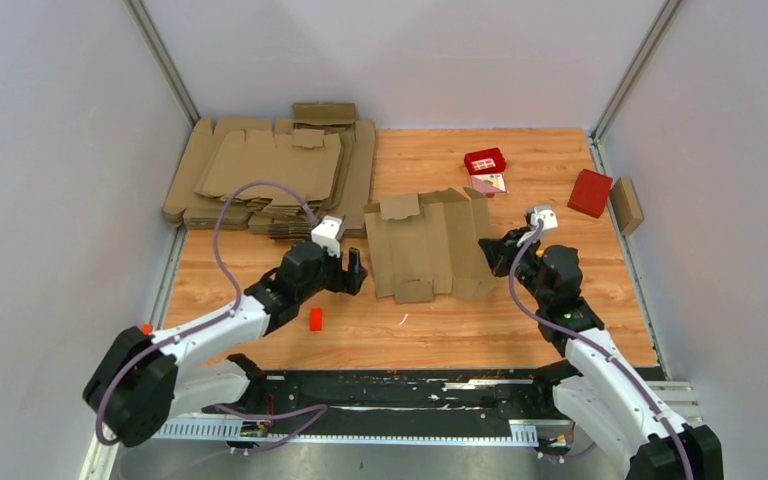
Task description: Fold the paper box
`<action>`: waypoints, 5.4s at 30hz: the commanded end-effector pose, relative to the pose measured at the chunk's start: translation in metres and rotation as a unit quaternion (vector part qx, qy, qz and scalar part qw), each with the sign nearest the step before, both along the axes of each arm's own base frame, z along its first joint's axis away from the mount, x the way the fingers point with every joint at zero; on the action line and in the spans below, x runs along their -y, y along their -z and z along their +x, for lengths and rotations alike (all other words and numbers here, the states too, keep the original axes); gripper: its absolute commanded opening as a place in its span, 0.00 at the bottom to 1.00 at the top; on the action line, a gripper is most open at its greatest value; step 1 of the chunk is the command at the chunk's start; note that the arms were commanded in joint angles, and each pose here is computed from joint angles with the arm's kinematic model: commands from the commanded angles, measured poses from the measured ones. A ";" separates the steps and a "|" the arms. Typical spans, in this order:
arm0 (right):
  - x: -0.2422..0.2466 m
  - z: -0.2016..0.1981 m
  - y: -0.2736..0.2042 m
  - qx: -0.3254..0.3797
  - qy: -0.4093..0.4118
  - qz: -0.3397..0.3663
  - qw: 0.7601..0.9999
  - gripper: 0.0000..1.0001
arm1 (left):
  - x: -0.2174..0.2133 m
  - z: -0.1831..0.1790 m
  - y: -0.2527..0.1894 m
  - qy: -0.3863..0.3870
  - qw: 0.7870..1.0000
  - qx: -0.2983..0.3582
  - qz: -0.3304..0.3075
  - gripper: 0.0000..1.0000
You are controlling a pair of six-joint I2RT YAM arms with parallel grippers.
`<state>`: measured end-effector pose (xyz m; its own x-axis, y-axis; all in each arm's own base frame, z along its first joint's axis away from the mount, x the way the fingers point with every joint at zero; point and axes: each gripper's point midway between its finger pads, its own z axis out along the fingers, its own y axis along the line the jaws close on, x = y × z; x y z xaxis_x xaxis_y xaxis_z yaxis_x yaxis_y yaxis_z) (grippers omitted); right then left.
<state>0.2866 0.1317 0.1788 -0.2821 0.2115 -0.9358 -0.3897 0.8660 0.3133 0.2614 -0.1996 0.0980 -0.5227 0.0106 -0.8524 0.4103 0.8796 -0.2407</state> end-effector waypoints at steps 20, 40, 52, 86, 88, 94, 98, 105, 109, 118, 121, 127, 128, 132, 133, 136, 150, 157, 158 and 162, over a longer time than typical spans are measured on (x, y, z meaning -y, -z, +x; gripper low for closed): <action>-0.006 -0.001 -0.011 0.023 -0.007 0.014 1.000 0.05 | 0.082 0.058 0.011 0.064 0.996 -0.026 -0.057 0.56; -0.013 -0.008 -0.019 0.046 -0.029 0.019 0.998 0.09 | 0.069 0.051 -0.031 0.091 0.992 0.075 -0.049 0.00; -0.014 0.002 0.004 0.002 -0.023 0.005 1.000 0.28 | 0.077 0.032 -0.046 0.132 0.974 0.182 0.040 0.00; -0.043 0.001 0.015 -0.004 -0.076 -0.033 0.997 0.18 | 0.080 0.051 0.008 0.099 0.994 0.055 0.004 0.44; -0.045 0.000 0.013 -0.001 -0.080 -0.034 0.996 0.18 | 0.082 0.050 0.010 0.106 0.993 0.050 0.004 0.47; -0.050 -0.003 0.010 0.008 -0.091 -0.036 0.995 0.18 | 0.085 0.048 0.012 0.119 0.992 0.043 0.007 0.43; -0.060 -0.008 0.009 0.015 -0.111 -0.037 0.993 0.20 | 0.089 0.046 0.015 0.126 0.991 0.036 0.001 0.36; -0.068 -0.007 0.013 0.009 -0.116 -0.056 0.992 0.27 | 0.086 0.051 0.031 0.106 0.994 0.009 0.015 0.59; -0.067 -0.006 0.013 0.009 -0.113 -0.060 0.992 0.27 | 0.087 0.053 0.043 0.102 0.994 -0.013 0.031 0.62; -0.065 -0.007 0.013 0.009 -0.106 -0.061 0.992 0.28 | 0.092 0.043 0.038 0.128 0.991 -0.021 0.020 0.74; -0.064 -0.006 0.013 0.008 -0.101 -0.061 0.993 0.28 | 0.095 0.036 0.031 0.146 0.989 -0.017 0.005 0.81; -0.061 -0.005 0.013 0.008 -0.093 -0.061 0.994 0.29 | 0.104 0.025 0.018 0.179 0.983 -0.008 -0.024 0.89; -0.061 -0.005 0.014 0.007 -0.092 -0.060 0.994 0.29 | 0.104 0.024 0.018 0.182 0.983 -0.008 -0.024 0.89; -0.060 -0.005 0.015 0.005 -0.088 -0.060 0.994 0.29 | 0.102 0.021 0.020 0.185 0.983 -0.013 -0.016 0.89; -0.060 -0.005 0.014 0.005 -0.088 -0.058 0.994 0.29 | 0.101 0.020 0.021 0.184 0.983 -0.015 -0.013 0.89; -0.062 -0.006 0.016 0.002 -0.093 -0.054 0.994 0.29 | 0.103 0.018 0.022 0.184 0.983 -0.015 -0.005 0.89; -0.063 -0.019 0.022 -0.014 -0.104 -0.035 0.994 0.34 | 0.114 0.007 0.034 0.192 0.979 -0.001 0.063 0.89; -0.066 -0.032 0.030 -0.037 -0.119 -0.012 0.992 0.33 | 0.121 0.003 0.039 0.192 0.978 0.001 0.080 0.87; -0.066 -0.033 0.031 -0.038 -0.118 -0.009 0.992 0.32 | 0.121 0.004 0.038 0.191 0.978 0.003 0.080 0.87; -0.064 -0.038 0.029 -0.037 -0.119 0.000 0.992 0.23 | 0.121 0.004 0.031 0.190 0.979 0.015 0.069 0.79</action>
<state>0.2570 0.1917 0.1430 -0.3840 0.0897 -0.9190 -0.5458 0.7807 0.3043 0.2546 -0.3122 0.0461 -0.4866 0.3508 -0.8001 0.7135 0.6881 -0.1323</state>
